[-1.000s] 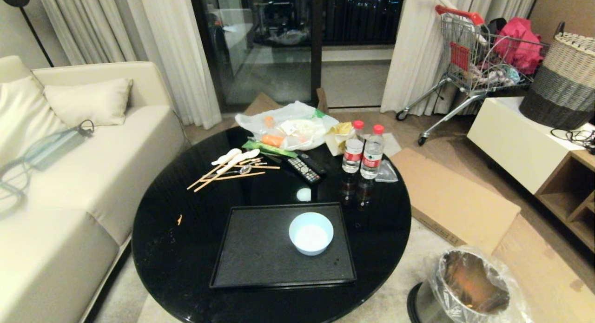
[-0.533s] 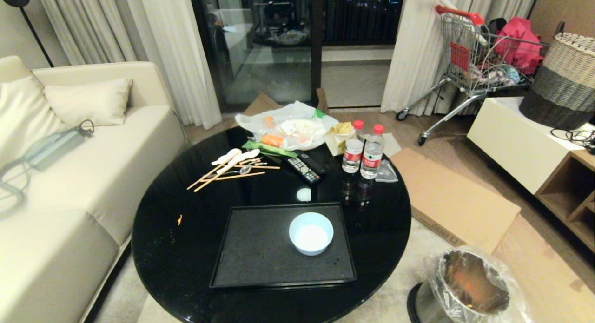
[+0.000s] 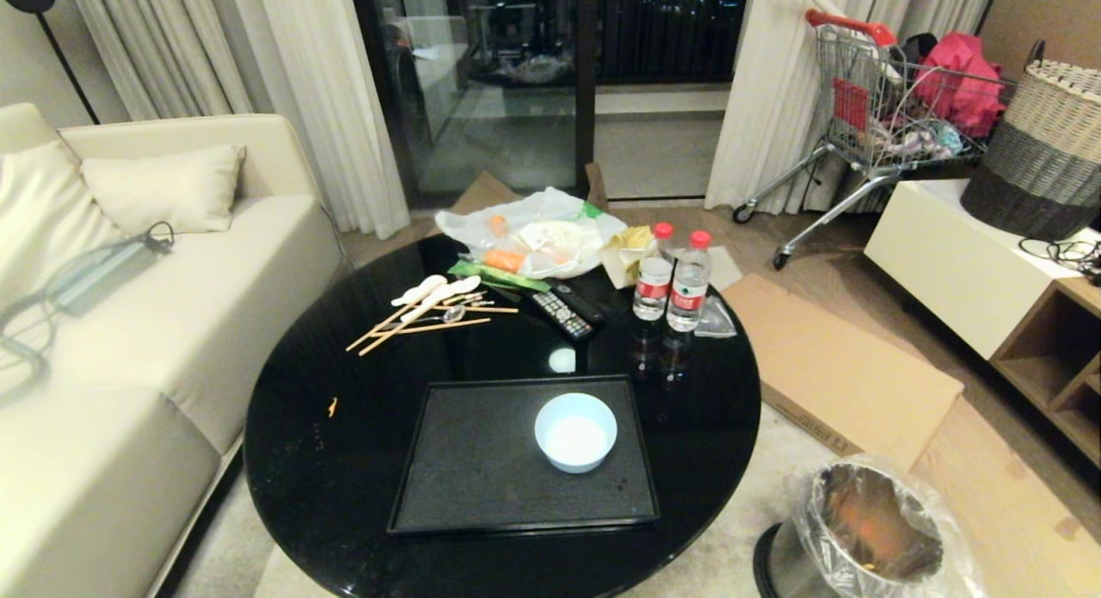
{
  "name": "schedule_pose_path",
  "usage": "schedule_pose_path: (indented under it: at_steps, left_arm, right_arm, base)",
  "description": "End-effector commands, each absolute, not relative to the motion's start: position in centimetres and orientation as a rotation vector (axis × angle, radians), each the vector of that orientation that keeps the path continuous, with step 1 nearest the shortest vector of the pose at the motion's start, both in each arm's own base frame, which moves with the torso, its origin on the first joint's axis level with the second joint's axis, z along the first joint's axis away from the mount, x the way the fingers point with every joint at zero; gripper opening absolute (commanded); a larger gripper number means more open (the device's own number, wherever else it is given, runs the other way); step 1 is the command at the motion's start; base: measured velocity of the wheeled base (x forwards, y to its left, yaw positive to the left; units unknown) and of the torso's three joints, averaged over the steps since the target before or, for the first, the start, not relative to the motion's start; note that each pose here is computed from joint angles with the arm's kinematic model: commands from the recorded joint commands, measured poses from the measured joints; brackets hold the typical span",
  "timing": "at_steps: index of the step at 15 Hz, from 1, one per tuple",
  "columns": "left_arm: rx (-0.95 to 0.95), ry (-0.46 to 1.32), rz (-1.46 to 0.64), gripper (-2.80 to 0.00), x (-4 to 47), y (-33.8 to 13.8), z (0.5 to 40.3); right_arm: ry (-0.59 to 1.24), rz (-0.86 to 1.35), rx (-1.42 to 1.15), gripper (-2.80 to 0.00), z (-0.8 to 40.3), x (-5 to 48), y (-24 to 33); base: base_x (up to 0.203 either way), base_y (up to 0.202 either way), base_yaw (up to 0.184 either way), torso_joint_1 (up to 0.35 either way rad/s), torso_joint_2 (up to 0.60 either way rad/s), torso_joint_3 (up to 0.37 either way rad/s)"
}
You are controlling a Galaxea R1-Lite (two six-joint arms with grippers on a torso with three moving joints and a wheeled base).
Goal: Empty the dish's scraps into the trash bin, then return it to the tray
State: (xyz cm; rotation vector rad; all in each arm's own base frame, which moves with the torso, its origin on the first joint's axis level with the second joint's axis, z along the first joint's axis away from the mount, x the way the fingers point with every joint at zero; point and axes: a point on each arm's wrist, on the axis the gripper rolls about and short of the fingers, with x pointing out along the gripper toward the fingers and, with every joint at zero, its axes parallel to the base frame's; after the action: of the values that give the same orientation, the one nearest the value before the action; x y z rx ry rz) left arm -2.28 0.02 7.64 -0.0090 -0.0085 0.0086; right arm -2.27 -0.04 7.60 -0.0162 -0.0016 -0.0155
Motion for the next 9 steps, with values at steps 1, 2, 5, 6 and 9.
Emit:
schedule_pose_path:
  at_steps: [1,2,5,6,9]
  left_arm:
    - [-0.009,-0.009,0.009,-2.8,-2.28,0.02,7.64]
    - [-0.009,-0.009,0.009,-2.8,-2.28,0.02,7.64]
    - [-0.009,-0.009,0.009,-2.8,-2.28,0.02,7.64]
    - [-0.009,-0.009,0.009,-2.8,-2.28,0.02,7.64]
    - [-0.009,-0.009,0.009,-2.8,-2.28,0.02,7.64]
  right_arm:
    - [-0.004,-0.015,-0.017,-2.8,7.62,-2.29,-0.04]
    - [-0.003,-0.015,-0.017,-2.8,7.58,-2.28,-0.04]
    - [-0.003,-0.015,-0.017,-2.8,7.58,-2.28,-0.04]
    - [-0.004,-0.015,-0.017,-2.8,7.6,-2.29,-0.04]
    - [-0.004,-0.015,-0.017,-2.8,7.61,-2.29,-0.04]
  base:
    - [0.0,0.0,0.0,0.0,0.0,0.0]
    - [0.0,0.0,0.0,0.0,0.0,0.0]
    - [0.0,0.0,0.0,0.0,0.0,0.0]
    - [0.0,0.0,0.0,0.0,0.0,0.0]
    - [0.0,0.0,0.0,0.0,0.0,0.0]
